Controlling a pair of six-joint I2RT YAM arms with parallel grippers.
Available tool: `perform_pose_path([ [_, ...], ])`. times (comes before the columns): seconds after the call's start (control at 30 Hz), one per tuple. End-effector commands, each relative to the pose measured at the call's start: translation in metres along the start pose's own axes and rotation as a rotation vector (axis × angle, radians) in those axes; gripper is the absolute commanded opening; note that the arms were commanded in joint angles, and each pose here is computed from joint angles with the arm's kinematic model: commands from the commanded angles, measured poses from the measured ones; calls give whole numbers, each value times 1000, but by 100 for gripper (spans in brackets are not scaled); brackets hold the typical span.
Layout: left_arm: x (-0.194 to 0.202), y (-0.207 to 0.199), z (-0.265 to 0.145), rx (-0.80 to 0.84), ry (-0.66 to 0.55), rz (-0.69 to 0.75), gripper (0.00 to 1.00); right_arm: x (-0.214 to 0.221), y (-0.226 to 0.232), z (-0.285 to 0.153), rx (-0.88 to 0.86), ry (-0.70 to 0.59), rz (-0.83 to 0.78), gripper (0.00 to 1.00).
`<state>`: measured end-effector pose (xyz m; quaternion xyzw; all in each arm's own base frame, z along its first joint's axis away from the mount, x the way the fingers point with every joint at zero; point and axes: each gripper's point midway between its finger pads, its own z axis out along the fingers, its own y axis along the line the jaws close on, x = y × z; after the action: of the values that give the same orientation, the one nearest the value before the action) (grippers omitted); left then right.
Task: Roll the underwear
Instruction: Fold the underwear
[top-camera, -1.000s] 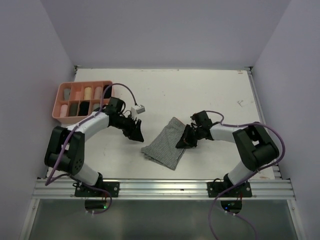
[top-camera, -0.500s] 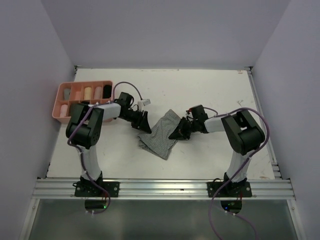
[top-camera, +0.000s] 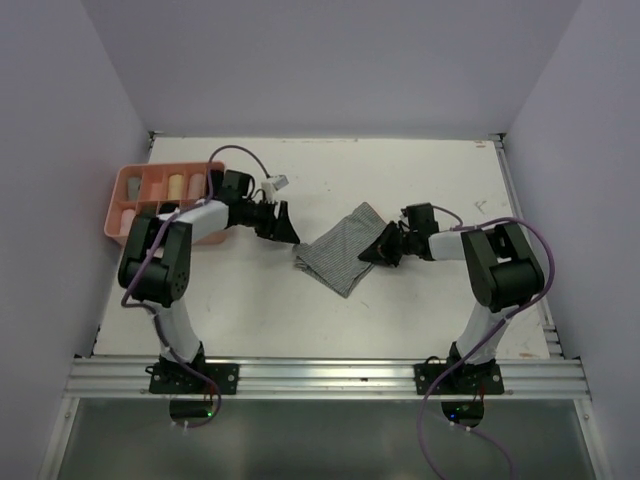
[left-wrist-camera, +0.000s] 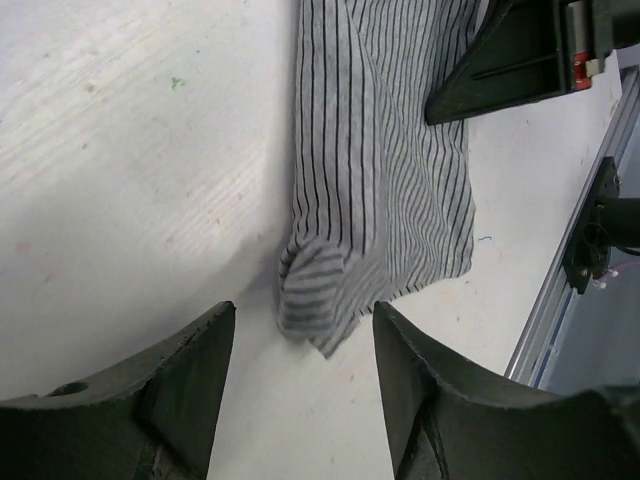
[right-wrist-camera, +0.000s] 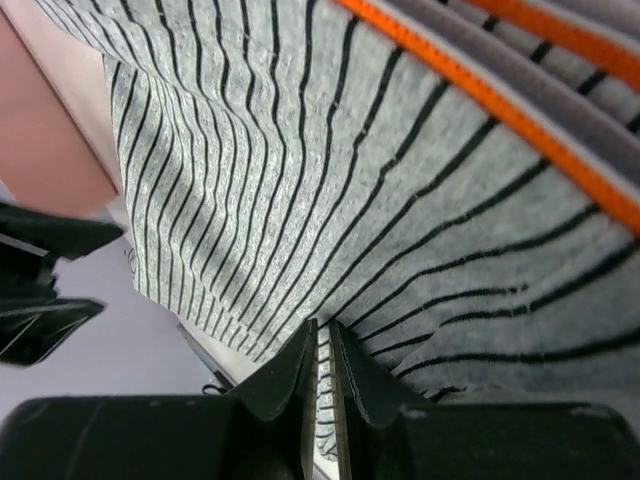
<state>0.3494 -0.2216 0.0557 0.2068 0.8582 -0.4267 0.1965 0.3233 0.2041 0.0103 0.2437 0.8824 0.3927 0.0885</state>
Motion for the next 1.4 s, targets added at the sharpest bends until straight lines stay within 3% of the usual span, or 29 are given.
perform_pose_path([
  [0.0,-13,-14,-39,-66,-99,89,61,9,-73,-3,271,-44,16,16],
  [0.27,58,-19,-35,-42,-20,-80,50,13,-77,-3,272,-27,22,16],
  [0.7,56,-23,5,85,-3,-179,46,19,-84,-8,299,-4,7,16],
  [1.07,57,-11,25,69,21,-214,41,22,-88,-9,319,10,-10,16],
  [1.17,57,-7,27,63,25,-217,31,21,-88,-10,322,10,-14,16],
  [1.27,61,-4,22,37,50,-209,14,18,-90,-12,328,10,-14,16],
  [1.3,61,-1,19,23,49,-205,3,18,-91,-13,338,13,-14,16],
  [1.37,63,8,11,-38,64,-186,0,13,-92,-16,344,9,-30,15],
])
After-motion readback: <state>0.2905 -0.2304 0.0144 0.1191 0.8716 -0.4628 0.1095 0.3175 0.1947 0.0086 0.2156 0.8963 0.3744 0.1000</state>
